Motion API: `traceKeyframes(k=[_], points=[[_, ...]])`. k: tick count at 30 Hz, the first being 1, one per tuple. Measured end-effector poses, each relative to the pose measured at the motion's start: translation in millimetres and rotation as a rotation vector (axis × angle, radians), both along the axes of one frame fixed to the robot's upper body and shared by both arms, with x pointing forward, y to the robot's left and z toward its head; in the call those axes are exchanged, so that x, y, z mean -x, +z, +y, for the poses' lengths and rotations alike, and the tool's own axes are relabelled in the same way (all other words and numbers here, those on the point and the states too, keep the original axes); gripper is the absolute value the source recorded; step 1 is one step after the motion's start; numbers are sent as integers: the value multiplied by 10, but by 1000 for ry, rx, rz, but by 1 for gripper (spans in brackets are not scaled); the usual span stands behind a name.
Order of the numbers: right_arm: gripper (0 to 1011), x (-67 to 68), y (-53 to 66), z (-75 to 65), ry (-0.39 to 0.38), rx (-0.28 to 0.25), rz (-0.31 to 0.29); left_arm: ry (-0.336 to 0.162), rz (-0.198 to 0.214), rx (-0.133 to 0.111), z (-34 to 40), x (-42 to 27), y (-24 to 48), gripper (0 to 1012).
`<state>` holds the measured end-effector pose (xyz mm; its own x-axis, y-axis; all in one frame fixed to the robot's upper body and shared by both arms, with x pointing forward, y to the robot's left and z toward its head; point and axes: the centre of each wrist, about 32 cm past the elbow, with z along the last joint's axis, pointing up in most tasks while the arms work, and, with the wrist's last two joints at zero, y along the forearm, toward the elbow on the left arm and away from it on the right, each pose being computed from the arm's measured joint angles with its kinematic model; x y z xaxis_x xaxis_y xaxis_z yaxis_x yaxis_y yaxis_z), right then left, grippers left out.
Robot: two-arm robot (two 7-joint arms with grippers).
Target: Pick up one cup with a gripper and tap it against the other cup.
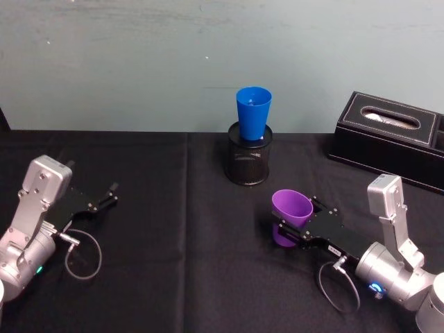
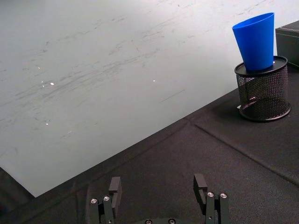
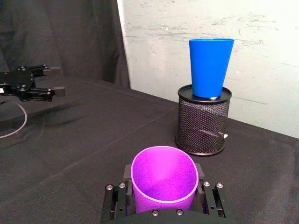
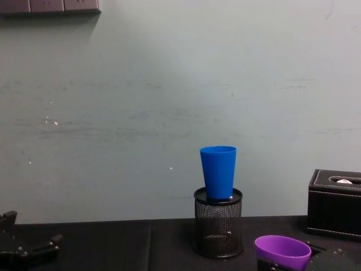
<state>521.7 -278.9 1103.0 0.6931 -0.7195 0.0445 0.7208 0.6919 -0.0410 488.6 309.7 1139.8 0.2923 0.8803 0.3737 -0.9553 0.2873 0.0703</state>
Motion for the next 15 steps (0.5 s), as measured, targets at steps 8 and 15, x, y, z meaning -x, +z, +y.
traceKeyframes(k=[8, 15], points=[[734, 0, 2, 0, 1, 1, 0, 0, 0, 0, 0, 0, 0, 1011], [736, 0, 3, -1, 0, 1, 0, 0, 0, 0, 0, 0, 0, 1011]])
